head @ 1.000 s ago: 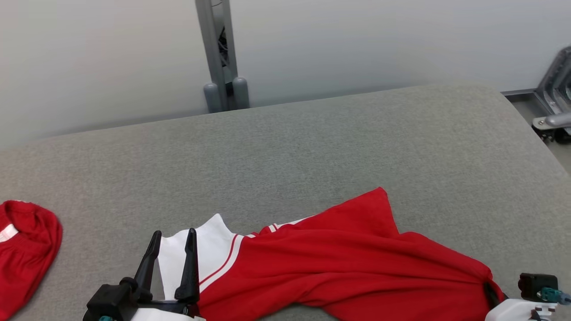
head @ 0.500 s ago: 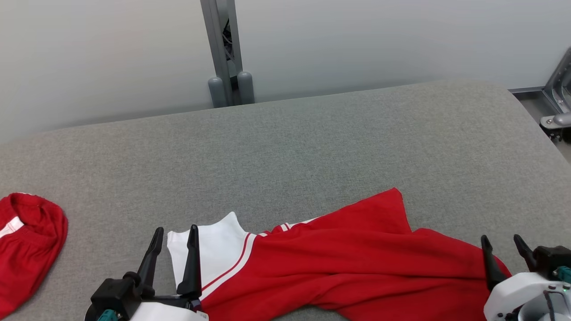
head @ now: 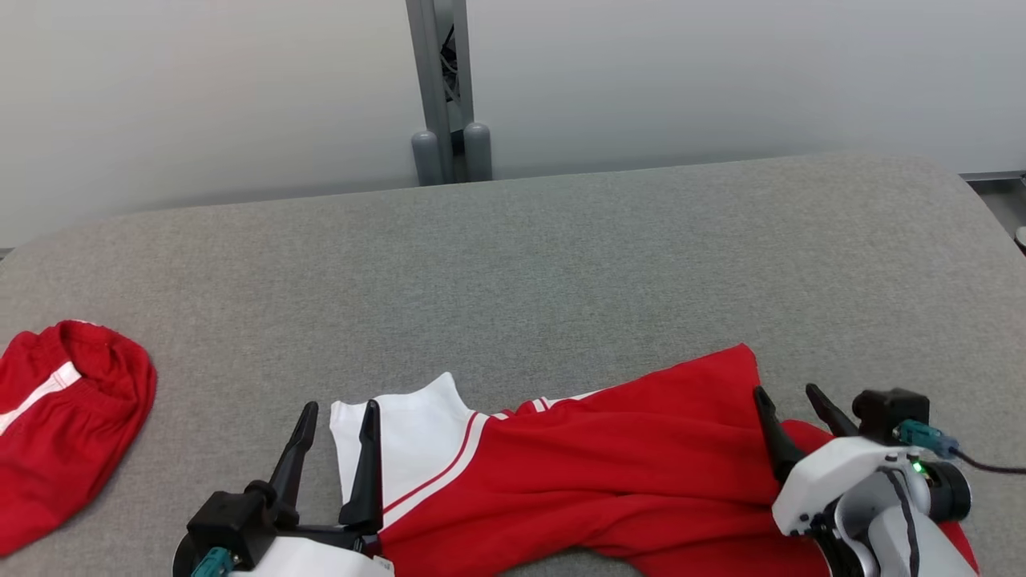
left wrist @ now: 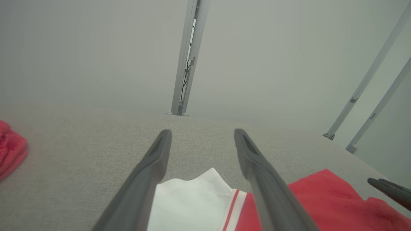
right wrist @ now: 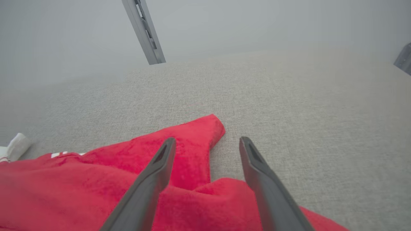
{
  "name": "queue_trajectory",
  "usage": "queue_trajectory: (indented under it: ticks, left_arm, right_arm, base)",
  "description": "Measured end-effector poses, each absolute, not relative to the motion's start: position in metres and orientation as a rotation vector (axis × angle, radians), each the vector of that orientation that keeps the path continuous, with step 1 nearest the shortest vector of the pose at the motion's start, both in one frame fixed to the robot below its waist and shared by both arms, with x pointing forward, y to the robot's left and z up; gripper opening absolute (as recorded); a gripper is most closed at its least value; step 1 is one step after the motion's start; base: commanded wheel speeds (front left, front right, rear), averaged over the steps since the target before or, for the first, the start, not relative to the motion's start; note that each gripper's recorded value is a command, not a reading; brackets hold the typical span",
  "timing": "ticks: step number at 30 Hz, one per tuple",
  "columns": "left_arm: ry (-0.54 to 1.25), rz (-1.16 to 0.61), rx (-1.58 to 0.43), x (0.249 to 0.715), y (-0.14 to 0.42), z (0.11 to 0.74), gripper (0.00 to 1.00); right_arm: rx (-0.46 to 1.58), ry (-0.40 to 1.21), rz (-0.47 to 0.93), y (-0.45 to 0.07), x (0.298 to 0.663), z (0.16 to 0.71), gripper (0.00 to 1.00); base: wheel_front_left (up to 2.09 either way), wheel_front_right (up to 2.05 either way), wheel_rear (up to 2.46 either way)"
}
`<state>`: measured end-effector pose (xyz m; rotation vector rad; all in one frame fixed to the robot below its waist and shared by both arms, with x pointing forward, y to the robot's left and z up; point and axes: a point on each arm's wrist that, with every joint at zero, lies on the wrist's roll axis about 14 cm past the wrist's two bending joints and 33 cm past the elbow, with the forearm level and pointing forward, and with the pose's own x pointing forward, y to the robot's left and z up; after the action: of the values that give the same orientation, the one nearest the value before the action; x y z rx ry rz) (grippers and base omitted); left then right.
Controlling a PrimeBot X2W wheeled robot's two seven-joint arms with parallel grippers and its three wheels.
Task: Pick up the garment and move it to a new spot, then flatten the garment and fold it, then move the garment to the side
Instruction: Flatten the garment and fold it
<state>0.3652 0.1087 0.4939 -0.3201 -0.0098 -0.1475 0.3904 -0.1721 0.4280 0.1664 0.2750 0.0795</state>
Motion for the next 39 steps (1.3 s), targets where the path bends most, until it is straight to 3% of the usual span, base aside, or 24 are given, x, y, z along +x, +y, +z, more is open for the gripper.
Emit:
queue_trajectory:
  ticks: [9, 16, 17, 19, 20, 33, 38, 39]
  left_arm:
    - [-0.004, -0.117, -0.319, 0.362, 0.118, 0.491, 1.00]
    - [0.011, -0.073, -0.316, 0.360, 0.131, 0.484, 1.00]
    - [0.012, -0.071, -0.316, 0.360, 0.132, 0.483, 1.00]
    - [0.012, -0.069, -0.315, 0.362, 0.133, 0.483, 1.00]
    - [0.011, -0.069, -0.315, 0.362, 0.133, 0.483, 1.00]
    - [0.002, -0.155, -0.314, 0.371, 0.107, 0.489, 1.00]
    - [0.002, -0.170, -0.314, 0.370, 0.102, 0.490, 1.00]
    - [0.003, -0.170, -0.313, 0.369, 0.102, 0.490, 1.00]
  right_arm:
    - [0.217, 0.419, 0.101, -0.158, 0.426, 0.413, 1.00]
    - [0.226, 0.528, 0.107, -0.147, 0.428, 0.387, 1.00]
    - [0.222, 0.529, 0.108, -0.146, 0.428, 0.385, 0.56]
    - [0.224, 0.507, 0.101, -0.146, 0.430, 0.387, 0.14]
    - [0.221, 0.497, 0.098, -0.147, 0.431, 0.388, 0.00]
    - [0.142, 0.351, -0.114, -0.247, 0.423, 0.414, 0.00]
    - [0.116, 0.386, -0.100, -0.240, 0.416, 0.406, 0.00]
    - [0.109, 0.389, -0.089, -0.236, 0.418, 0.406, 0.38]
  base:
    - [0.00, 0.00, 0.00]
    - [0.00, 0.00, 0.00]
    - [0.00, 0.00, 0.00]
    - [0.00, 0.00, 0.00]
    - [0.00, 0.00, 0.00]
    - [0.00, 0.00, 0.00]
    - [0.00, 0.00, 0.00]
    - [0.00, 0.00, 0.00]
